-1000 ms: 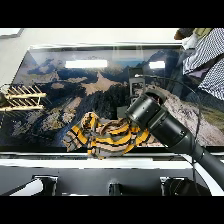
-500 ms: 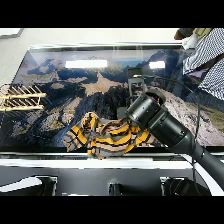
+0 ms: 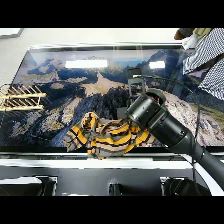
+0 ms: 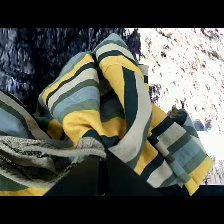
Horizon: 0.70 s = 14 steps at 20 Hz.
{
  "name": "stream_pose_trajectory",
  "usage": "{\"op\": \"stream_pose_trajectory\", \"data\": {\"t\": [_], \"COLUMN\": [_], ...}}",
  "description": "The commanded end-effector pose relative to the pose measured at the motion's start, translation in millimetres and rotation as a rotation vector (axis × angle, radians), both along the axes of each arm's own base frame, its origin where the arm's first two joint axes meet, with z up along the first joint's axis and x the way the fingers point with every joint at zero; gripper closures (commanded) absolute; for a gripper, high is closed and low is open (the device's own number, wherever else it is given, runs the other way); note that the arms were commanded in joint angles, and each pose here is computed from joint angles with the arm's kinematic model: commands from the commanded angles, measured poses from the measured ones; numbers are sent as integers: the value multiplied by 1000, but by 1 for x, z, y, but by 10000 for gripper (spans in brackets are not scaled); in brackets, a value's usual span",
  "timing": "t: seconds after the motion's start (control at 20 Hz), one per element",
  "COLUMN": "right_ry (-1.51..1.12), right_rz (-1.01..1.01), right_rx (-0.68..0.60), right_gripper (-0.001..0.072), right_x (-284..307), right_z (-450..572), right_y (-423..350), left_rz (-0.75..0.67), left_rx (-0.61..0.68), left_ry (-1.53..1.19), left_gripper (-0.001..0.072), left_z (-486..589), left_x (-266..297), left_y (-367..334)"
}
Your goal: Fold the clothes and pants, and hang the long-sleeved shirts on hangers.
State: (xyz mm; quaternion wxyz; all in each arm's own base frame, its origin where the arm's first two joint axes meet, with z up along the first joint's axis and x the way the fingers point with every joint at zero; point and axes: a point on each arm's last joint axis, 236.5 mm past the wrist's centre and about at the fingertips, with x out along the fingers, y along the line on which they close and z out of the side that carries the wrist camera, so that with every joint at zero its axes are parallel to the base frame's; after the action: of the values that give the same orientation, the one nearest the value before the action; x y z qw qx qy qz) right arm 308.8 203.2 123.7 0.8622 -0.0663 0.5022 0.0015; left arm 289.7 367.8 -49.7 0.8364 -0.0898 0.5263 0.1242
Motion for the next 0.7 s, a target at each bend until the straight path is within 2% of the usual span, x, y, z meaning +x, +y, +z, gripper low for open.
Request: {"op": "stream_pose_trajectory", "data": {"t": [0.0,0.15,0.55,0.65], "right_ry": [14,16,16,19], "right_rz": [-30,-31,-34,-36], "right_rx": [-3,-5,-3,-6], "right_gripper": [686,686,686,686], "right_x": [-3,-4,-4,-5], "right_z": [-2,-2,-2,-2], "right_y": [-4,-4,-4,-5], "left_rz": [58,49,66,82], "left_rx": [-33,-74,-43,-43], "left_ry": [-66,-63,-141,-139], "left_gripper": [107,106,110,136], "left_z": [3,8,37,34], "left_x": [-1,-7,6,0], "left_y": [10,5,15,20]}}
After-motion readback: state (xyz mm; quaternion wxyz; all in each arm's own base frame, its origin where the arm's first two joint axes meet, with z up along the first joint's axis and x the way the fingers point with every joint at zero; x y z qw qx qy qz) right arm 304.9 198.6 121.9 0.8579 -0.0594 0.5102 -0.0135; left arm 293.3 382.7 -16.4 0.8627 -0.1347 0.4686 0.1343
